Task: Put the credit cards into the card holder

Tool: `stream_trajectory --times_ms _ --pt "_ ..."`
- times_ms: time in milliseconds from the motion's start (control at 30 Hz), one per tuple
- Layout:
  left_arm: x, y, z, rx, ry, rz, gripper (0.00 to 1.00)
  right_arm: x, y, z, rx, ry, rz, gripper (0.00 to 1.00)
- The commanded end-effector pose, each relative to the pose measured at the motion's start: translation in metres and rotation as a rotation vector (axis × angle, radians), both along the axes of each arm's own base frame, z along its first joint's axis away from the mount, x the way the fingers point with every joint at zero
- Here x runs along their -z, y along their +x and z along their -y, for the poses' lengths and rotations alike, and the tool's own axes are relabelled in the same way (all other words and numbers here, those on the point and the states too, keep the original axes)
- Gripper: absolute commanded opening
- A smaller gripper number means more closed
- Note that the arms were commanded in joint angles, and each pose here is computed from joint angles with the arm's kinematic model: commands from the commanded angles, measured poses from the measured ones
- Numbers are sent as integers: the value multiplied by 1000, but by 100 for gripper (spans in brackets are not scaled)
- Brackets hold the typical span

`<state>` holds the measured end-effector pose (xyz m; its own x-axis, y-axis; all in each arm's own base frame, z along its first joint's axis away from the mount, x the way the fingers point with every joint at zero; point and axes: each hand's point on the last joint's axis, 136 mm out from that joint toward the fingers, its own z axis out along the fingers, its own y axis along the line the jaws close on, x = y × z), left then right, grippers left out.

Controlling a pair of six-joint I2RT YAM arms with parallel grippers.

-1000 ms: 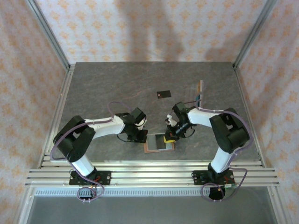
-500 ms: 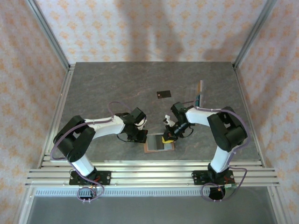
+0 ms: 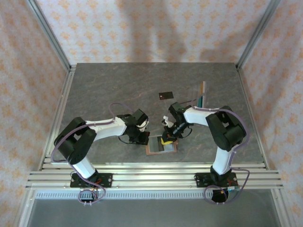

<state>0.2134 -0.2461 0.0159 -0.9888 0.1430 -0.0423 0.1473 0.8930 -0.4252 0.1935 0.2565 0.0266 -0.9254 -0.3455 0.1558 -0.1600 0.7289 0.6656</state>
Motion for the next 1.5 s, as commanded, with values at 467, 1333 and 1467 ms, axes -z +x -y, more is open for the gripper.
stream_trajectory --times_ms 467,1333,1467 --pt "9 -2 -35 -77 121 50 0 -3 0 -10 53 22 -8 0" --pt "19 -6 -30 -120 69 34 0 -5 5 -35 181 42 8 3" --pt "20 -7 -27 -123 56 28 0 -6 6 -40 191 55 10 4"
